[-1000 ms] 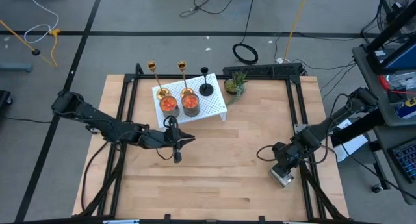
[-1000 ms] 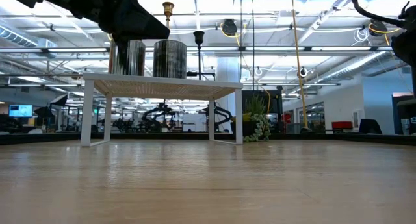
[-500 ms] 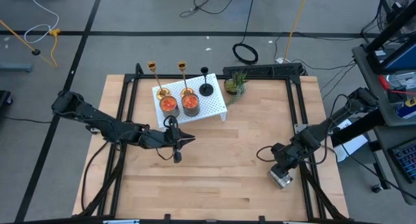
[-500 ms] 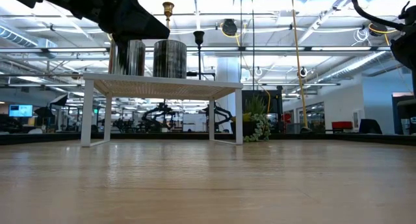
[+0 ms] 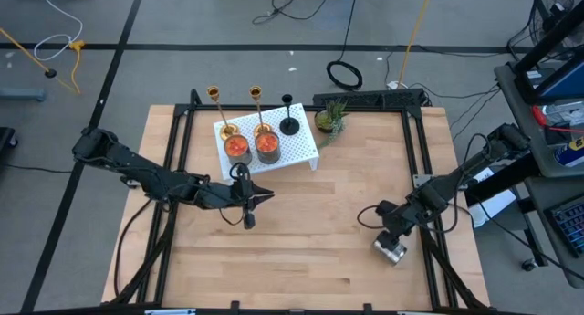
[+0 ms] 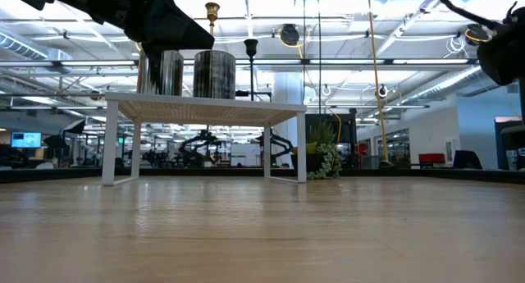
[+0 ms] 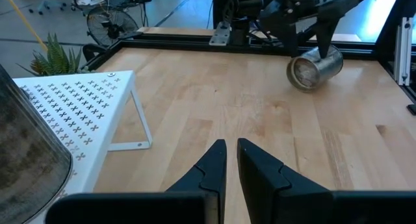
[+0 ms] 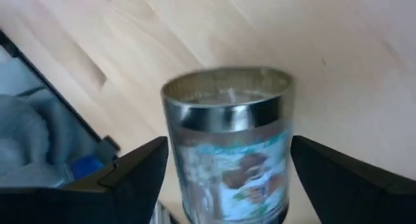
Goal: Pick & Place candle stick holders
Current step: Put the brown scented candle on the shelf
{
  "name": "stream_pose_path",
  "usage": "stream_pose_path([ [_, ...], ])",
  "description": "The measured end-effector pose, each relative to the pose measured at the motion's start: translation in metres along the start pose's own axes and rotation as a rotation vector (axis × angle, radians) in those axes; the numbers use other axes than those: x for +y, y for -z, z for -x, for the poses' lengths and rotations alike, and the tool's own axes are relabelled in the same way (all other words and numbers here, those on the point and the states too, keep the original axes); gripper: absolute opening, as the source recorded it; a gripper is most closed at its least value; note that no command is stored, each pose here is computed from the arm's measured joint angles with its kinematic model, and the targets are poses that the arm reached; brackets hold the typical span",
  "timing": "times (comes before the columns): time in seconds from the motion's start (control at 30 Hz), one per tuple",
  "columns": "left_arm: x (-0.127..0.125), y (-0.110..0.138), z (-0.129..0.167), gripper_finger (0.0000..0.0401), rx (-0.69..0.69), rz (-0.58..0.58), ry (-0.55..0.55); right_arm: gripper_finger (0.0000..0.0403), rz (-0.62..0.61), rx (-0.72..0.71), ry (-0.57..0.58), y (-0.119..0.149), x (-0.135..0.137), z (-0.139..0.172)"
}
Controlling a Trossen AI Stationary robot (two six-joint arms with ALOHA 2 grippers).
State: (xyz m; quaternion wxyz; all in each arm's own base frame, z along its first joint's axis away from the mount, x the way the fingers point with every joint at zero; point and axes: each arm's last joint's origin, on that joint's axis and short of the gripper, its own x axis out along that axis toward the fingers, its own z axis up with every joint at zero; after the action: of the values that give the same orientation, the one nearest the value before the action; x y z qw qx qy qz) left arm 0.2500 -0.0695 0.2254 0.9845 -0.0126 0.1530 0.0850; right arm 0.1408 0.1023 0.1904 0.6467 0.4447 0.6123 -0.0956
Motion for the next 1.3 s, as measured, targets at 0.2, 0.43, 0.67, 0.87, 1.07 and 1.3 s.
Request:
stream_pose_path([
  [0.2,0.0,0.0,0.0,0.004,0.0,0.0,0.0,0.0352,0.073,-0.065,-0.015,-0.001,0.003,-0.001],
  [0.43,0.0,0.0,0.0,0.004,0.0,0.0,0.0,0.0383,0.168,-0.054,-0.004,0.003,0.005,-0.006],
  [0.67,0.0,0.0,0.0,0.004,0.0,0.0,0.0,0.0398,0.208,-0.033,-0.015,0.01,0.012,-0.016],
  [0.87,0.0,0.0,0.0,0.004,0.0,0.0,0.0,0.0399,0.228,-0.012,0.049,0.012,0.013,-0.032],
  [1.07,0.0,0.0,0.0,0.004,0.0,0.0,0.0,0.04,0.226,-0.007,0.061,0.01,0.015,-0.042],
  [1.3,0.0,0.0,0.0,0.004,0.0,0.0,0.0,0.04,0.228,0.001,0.121,0.008,0.013,-0.053],
])
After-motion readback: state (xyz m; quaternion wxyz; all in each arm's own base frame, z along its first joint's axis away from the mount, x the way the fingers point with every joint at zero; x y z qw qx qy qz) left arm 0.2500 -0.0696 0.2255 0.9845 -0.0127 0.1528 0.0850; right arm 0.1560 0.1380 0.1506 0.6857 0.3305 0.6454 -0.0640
